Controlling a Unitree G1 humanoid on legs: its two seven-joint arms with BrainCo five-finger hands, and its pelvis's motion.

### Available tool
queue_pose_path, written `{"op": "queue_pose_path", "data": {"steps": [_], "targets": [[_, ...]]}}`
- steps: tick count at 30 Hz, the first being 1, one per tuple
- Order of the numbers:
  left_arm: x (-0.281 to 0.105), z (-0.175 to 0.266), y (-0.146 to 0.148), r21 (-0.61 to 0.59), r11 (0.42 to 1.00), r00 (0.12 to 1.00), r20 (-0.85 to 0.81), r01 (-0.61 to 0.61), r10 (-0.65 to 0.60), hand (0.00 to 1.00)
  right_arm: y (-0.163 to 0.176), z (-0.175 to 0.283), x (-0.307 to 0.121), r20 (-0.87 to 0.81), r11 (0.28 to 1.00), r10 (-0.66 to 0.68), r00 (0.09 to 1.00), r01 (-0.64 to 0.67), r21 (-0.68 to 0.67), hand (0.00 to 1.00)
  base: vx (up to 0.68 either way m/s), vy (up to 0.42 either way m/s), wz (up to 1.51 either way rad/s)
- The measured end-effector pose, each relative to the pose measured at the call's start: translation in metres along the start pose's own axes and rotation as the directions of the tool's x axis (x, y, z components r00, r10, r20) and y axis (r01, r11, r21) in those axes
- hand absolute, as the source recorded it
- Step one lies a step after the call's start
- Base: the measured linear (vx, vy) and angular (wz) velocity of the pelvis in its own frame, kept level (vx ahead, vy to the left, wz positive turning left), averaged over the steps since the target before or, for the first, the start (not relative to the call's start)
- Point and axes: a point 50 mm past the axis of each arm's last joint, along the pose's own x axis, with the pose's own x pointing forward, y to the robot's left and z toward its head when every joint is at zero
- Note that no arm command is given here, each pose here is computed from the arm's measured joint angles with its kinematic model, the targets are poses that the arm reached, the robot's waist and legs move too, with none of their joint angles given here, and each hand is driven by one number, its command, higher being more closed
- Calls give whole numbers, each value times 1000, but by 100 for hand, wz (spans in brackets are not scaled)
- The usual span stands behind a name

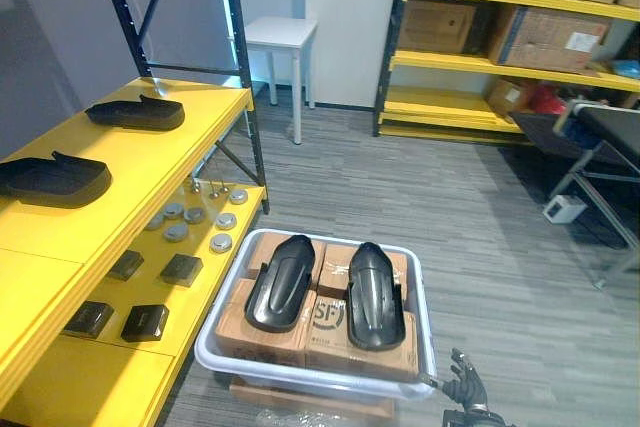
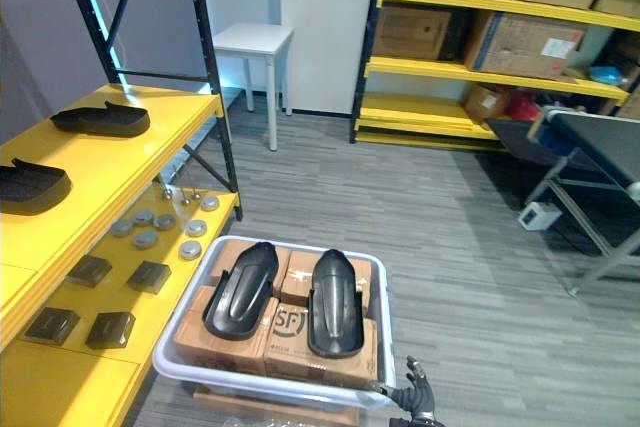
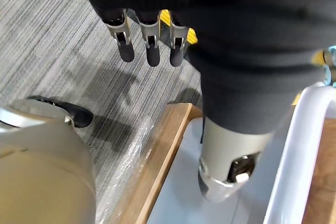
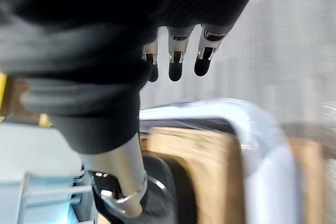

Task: Walk over and take plastic housings, then place them on the shelf

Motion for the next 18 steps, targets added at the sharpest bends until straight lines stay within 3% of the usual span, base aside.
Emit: {"op": "queue_pose_path", "data": {"steps": [5,10,15,18], "targets": [[-1,-3,-14,-15,1000,1000,-4,18,-18,0,3,45,16,150,998,-62,987,65,-17,0,150,-156,26],[2,16,-24,65,997,997,59,49,-53,0,13,134,37,387,986,-167,907,159,54,0,-54,20,29],[3,31,-34,97,993,991,110,66,-77,0,13,207,50,494,966,-257,831,219,134,0,-141,75,16],[4,35,-38,112,991,989,120,73,-87,0,5,222,52,515,949,-311,799,294,117,0,-101,46,9]]}}
